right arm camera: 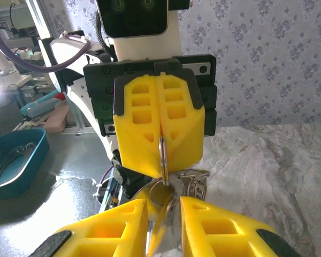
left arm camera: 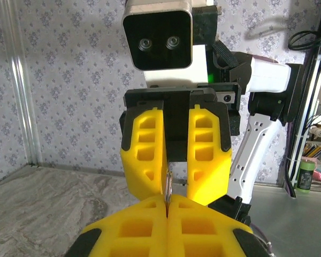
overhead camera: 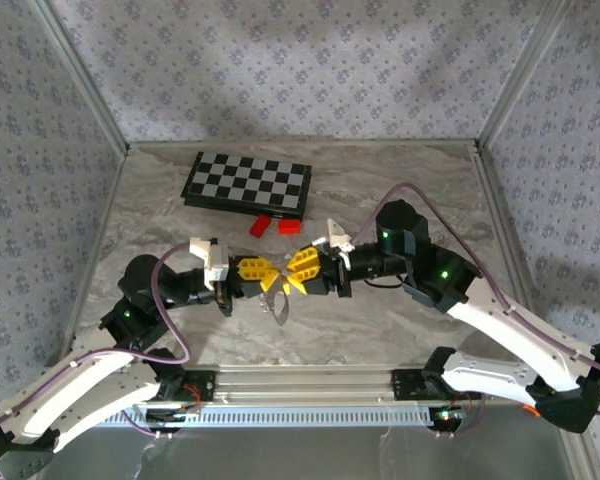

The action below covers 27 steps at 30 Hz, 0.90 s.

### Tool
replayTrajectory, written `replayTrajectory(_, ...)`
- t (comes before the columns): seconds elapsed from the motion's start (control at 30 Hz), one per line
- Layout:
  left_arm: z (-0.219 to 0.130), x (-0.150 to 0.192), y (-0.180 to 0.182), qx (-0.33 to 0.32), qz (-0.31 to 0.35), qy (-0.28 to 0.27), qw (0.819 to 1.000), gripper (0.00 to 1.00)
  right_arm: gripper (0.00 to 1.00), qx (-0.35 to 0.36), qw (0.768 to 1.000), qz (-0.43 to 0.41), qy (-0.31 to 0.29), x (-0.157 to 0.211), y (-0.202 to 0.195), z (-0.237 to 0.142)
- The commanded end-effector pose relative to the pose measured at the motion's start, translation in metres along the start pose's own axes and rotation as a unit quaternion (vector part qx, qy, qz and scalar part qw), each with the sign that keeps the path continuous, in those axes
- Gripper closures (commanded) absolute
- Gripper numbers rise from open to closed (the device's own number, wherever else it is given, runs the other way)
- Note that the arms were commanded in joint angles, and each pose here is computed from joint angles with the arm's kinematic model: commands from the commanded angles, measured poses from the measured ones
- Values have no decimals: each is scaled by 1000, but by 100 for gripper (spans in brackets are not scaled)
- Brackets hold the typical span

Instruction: Put the keys on the keyring

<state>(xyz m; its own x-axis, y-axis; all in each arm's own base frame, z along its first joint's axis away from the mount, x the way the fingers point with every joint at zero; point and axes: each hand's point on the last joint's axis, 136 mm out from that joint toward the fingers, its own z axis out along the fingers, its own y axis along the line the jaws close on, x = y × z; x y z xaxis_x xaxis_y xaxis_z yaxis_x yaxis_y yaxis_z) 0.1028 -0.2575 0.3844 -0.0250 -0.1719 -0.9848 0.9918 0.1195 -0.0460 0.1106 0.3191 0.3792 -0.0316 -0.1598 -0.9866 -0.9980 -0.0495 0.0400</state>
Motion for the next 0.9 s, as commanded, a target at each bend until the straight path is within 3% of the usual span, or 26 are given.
replayTrajectory(0.0,-4,-19,-11,20,17,-34,999,100,74,1,1000,-1,-11,-4,1,-3)
replayTrajectory(0.13,-7,-30,-15,22,22,-49,998,100,66,-8,1000,5,-9,0,5,0)
replayTrajectory(0.87,-11,-36,-13,7,29,-62,998,100,66,-35,999,-16,0,8,20,15)
